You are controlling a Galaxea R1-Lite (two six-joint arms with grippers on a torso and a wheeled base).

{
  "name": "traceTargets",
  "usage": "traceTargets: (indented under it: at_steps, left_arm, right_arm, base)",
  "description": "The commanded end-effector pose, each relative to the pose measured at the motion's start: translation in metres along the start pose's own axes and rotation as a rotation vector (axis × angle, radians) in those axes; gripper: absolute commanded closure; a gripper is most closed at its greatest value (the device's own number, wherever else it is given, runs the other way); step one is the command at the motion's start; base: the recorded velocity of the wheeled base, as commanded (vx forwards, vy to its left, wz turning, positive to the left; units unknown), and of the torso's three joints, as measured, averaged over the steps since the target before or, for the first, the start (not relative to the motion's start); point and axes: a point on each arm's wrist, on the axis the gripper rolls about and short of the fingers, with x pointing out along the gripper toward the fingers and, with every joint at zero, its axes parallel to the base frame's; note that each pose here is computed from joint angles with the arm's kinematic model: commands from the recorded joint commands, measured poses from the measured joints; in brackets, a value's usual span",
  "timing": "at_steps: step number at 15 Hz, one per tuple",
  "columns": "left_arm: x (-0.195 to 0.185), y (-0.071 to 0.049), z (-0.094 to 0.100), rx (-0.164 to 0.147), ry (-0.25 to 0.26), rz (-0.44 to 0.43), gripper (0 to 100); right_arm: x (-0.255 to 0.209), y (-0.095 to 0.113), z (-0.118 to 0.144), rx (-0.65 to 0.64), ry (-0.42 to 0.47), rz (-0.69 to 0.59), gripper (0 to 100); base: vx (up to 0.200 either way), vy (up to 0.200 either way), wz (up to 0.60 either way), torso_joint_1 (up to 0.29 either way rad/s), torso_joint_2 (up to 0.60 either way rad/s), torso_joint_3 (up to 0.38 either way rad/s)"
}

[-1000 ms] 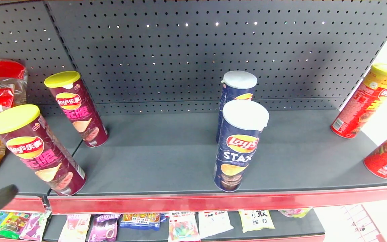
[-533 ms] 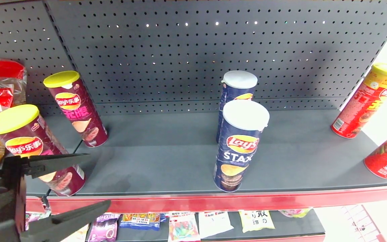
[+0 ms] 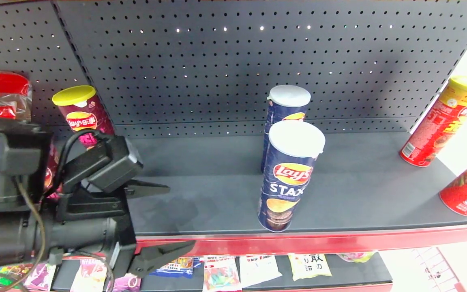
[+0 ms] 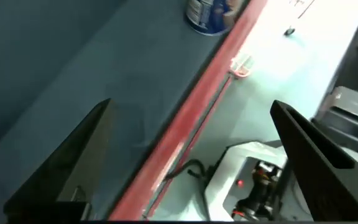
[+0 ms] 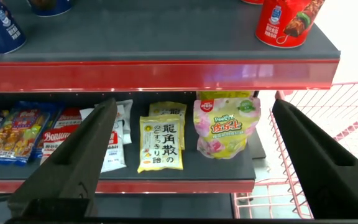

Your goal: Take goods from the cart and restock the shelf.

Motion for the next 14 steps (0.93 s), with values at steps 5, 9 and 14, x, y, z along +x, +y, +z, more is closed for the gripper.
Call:
traceTargets:
  at_steps: [5,9,14]
  left_arm:
    - [0.084,0.027,0.003,0.031,0.032,-0.029,0]
    - [0.094,0.026,0.008,0.043,0.029,-0.049,0]
    - [0.113,0.023,0.009,0.119,0.042,-0.079,0]
  right_arm:
    - [0.0,0.0,0.0,0.0,0.0,0.001,0]
    - [0.0,0.0,0.0,0.0,0.002,0.001,0]
    - [0.0,0.0,0.0,0.0,-0.001,0.001,0]
  base:
    - [0.0,0.0,0.0,0.0,0.0,0.0]
    - [0.0,0.0,0.0,0.0,0.0,0.0]
    - [0.0,0.0,0.0,0.0,0.0,0.0]
